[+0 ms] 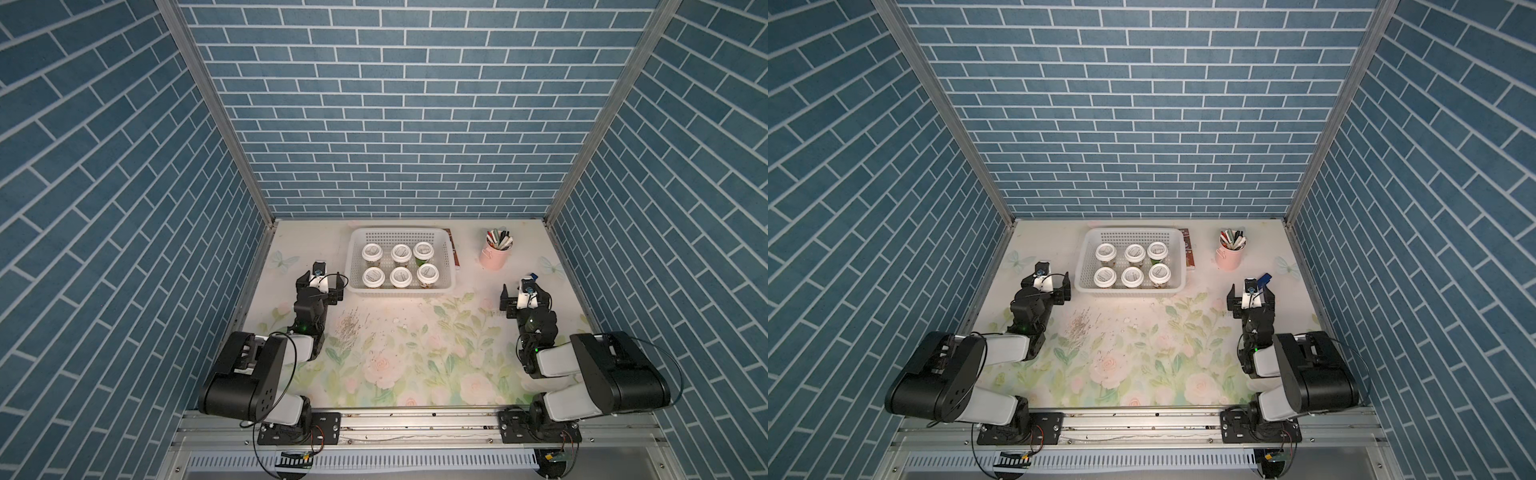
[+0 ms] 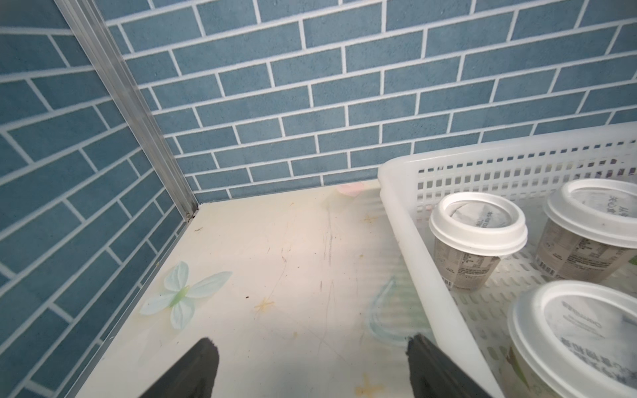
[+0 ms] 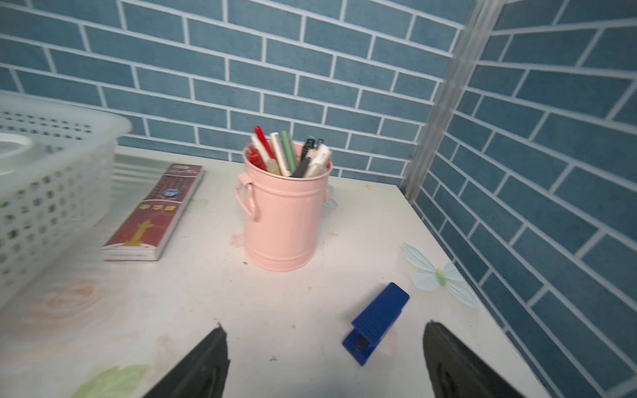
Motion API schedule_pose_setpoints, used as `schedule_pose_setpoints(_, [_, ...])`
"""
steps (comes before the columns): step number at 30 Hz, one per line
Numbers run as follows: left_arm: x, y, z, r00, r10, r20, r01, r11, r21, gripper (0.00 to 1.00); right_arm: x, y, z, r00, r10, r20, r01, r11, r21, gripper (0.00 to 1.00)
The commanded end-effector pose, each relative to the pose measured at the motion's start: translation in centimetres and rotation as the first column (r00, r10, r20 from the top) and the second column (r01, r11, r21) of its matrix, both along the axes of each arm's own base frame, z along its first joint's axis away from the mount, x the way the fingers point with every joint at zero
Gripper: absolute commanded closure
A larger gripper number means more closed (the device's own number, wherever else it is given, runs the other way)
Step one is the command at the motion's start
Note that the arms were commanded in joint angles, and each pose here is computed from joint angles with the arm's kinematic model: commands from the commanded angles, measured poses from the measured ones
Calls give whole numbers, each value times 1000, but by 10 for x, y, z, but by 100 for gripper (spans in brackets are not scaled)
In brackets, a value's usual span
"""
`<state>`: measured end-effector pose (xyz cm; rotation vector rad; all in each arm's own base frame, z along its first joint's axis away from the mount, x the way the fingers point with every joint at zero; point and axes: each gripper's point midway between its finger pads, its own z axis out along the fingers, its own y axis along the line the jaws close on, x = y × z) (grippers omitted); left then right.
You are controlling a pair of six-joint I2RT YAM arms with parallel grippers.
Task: Put the yogurt in the basket
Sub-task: Reset both arms
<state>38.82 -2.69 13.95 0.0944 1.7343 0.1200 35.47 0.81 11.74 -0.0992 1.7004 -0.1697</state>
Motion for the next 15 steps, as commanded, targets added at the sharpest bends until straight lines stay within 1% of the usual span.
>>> schedule_pose_setpoints(1, [-10,1,0,998,-56,25,56,998,-29,10,20,6,7,998,65,7,-66,995,75,9])
schedule_pose_setpoints(3, [-20,12,4,996,-31,79,37,997,-67,10,20,5,7,997,72,11,-73,994,85,8])
schedule_pose_setpoints(4, [-28,14,0,994,-29,105,37,996,-76,10,20,4,5,998,65,-6,-65,994,84,8])
schedule_pose_setpoints(5, [-32,12,3,988,-42,151,54,996,-72,9,20,4,7,998,70,9,-70,994,84,8])
schedule_pose_setpoints(6, [-30,16,-6,996,-20,91,27,997,-78,6,20,4,6,998,68,-6,-67,994,84,7])
schedule_pose_setpoints(7, [-19,17,-7,997,-13,71,18,997,-78,3,20,4,7,998,69,6,-70,994,84,6])
schedule_pose_setpoints(8, [-18,23,-8,998,3,68,4,994,-108,0,21,4,5,998,66,-6,-65,994,84,5])
schedule_pose_setpoints(9, [-15,30,-9,998,33,56,-25,992,-126,0,20,5,6,997,71,0,-70,994,84,4])
schedule_pose_setpoints(11, [-15,31,-9,998,38,56,-31,991,-126,0,21,4,6,998,68,-2,-68,994,85,0])
schedule_pose_setpoints(15, [-15,31,-9,998,39,55,-31,991,-126,0,20,3,6,998,64,-1,-64,995,82,0])
